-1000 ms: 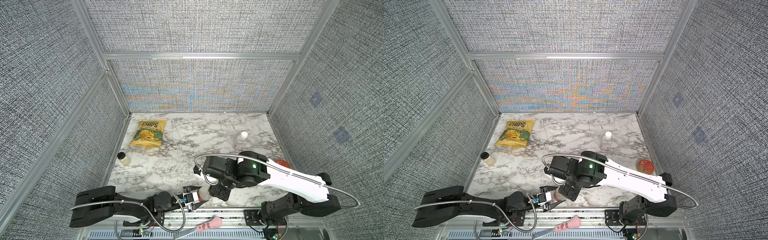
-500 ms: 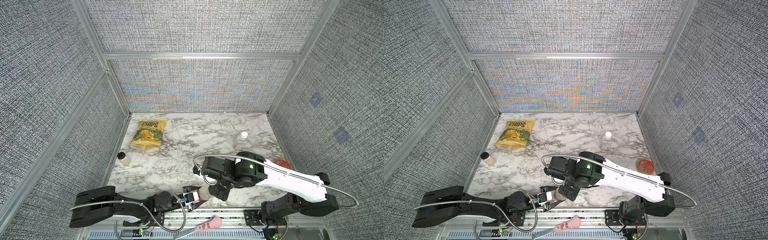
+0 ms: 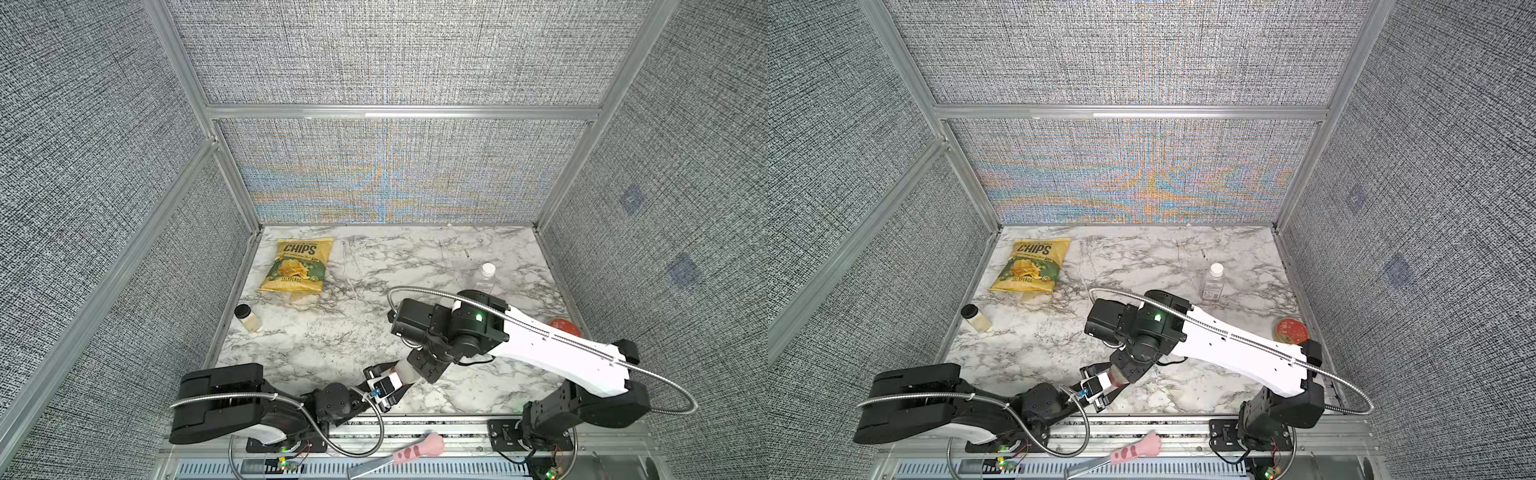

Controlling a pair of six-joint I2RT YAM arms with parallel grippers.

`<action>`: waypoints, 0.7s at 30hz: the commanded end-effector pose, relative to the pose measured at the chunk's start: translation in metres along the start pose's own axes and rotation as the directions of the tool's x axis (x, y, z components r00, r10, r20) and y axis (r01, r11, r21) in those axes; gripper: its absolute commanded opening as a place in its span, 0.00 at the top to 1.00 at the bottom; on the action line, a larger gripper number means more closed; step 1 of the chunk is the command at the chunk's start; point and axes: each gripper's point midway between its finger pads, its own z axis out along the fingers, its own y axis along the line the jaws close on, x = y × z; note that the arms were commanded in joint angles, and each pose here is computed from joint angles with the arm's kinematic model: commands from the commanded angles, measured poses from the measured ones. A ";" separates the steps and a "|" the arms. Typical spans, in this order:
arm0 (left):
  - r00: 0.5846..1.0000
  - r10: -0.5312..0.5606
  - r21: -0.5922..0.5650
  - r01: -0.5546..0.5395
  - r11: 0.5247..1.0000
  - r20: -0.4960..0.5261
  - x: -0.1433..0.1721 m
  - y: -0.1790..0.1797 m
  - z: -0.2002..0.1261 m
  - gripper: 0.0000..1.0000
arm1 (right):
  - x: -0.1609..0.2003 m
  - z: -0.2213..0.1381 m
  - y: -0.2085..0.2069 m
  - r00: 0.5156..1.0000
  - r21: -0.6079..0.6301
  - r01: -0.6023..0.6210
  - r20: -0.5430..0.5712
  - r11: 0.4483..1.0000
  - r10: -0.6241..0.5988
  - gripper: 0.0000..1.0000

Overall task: Screw on the bottle caps
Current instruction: Screw the bottle cap onto the plastic bottle.

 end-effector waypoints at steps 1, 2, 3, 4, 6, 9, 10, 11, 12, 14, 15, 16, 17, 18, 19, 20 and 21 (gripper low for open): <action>0.977 -0.007 -0.074 0.024 0.997 0.215 -0.058 0.014 0.003 0.48 | -0.012 0.003 -0.025 0.991 0.101 -0.128 0.053 0.987 0.123 0.99; 0.977 -0.001 -0.079 0.019 0.997 0.213 -0.058 0.014 0.005 0.48 | -0.015 0.002 -0.028 0.987 0.102 -0.154 0.063 0.983 0.148 0.99; 0.978 0.010 -0.088 0.009 0.996 0.211 -0.059 0.014 0.007 0.48 | -0.017 0.001 -0.030 0.983 0.091 -0.174 0.071 0.980 0.168 1.00; 0.978 0.019 -0.096 0.001 0.995 0.207 -0.059 0.014 0.008 0.48 | -0.018 0.001 -0.033 0.978 0.089 -0.198 0.076 0.976 0.192 1.00; 0.979 0.040 -0.116 -0.017 0.993 0.199 -0.060 0.014 0.012 0.48 | -0.021 0.001 -0.040 0.965 0.075 -0.253 0.088 0.965 0.246 1.00; 0.982 0.074 -0.150 -0.047 0.988 0.176 -0.059 0.015 0.017 0.48 | -0.024 0.004 -0.040 0.948 0.029 -0.307 0.096 0.951 0.303 1.00; 0.982 0.079 -0.158 -0.052 0.986 0.171 -0.058 0.014 0.019 0.48 | -0.024 0.006 -0.040 0.943 0.021 -0.322 0.098 0.947 0.318 1.00; 0.983 0.086 -0.170 -0.058 0.984 0.163 -0.058 0.015 0.021 0.48 | -0.025 0.006 -0.043 0.935 0.023 -0.345 0.101 0.938 0.341 1.00; 0.984 0.089 -0.179 -0.061 0.982 0.157 -0.058 0.014 0.022 0.48 | -0.026 0.007 -0.044 0.927 0.016 -0.364 0.101 0.931 0.360 1.00; 0.984 0.085 -0.177 -0.056 0.983 0.158 -0.059 0.013 0.024 0.47 | -0.028 0.005 -0.046 0.915 -0.005 -0.391 0.103 0.921 0.389 1.00; 0.984 0.078 -0.177 -0.050 0.983 0.159 -0.059 0.013 0.024 0.48 | -0.031 0.003 -0.045 0.910 -0.025 -0.401 0.109 0.916 0.401 1.00; 0.984 0.077 -0.175 -0.048 0.983 0.161 -0.059 0.012 0.024 0.48 | -0.033 0.001 -0.042 0.906 -0.053 -0.406 0.112 0.912 0.409 1.00; 0.984 0.076 -0.175 -0.048 0.983 0.160 -0.059 0.012 0.025 0.47 | -0.035 -0.002 -0.041 0.901 -0.073 -0.412 0.116 0.908 0.418 1.00; 0.985 0.079 -0.179 -0.050 0.983 0.156 -0.058 0.012 0.025 0.48 | -0.037 -0.005 -0.040 0.900 -0.089 -0.409 0.123 0.908 0.417 1.00; 0.985 0.081 -0.184 -0.052 0.981 0.152 -0.058 0.013 0.026 0.47 | -0.038 -0.009 -0.038 0.904 -0.102 -0.397 0.128 0.912 0.408 0.96; 0.985 0.082 -0.186 -0.054 0.981 0.149 -0.057 0.013 0.025 0.47 | -0.039 -0.013 -0.038 0.907 -0.110 -0.389 0.131 0.915 0.401 0.91; 0.985 0.080 -0.184 -0.052 0.981 0.150 -0.057 0.013 0.025 0.47 | -0.040 -0.019 -0.039 0.908 -0.112 -0.379 0.144 0.918 0.393 0.83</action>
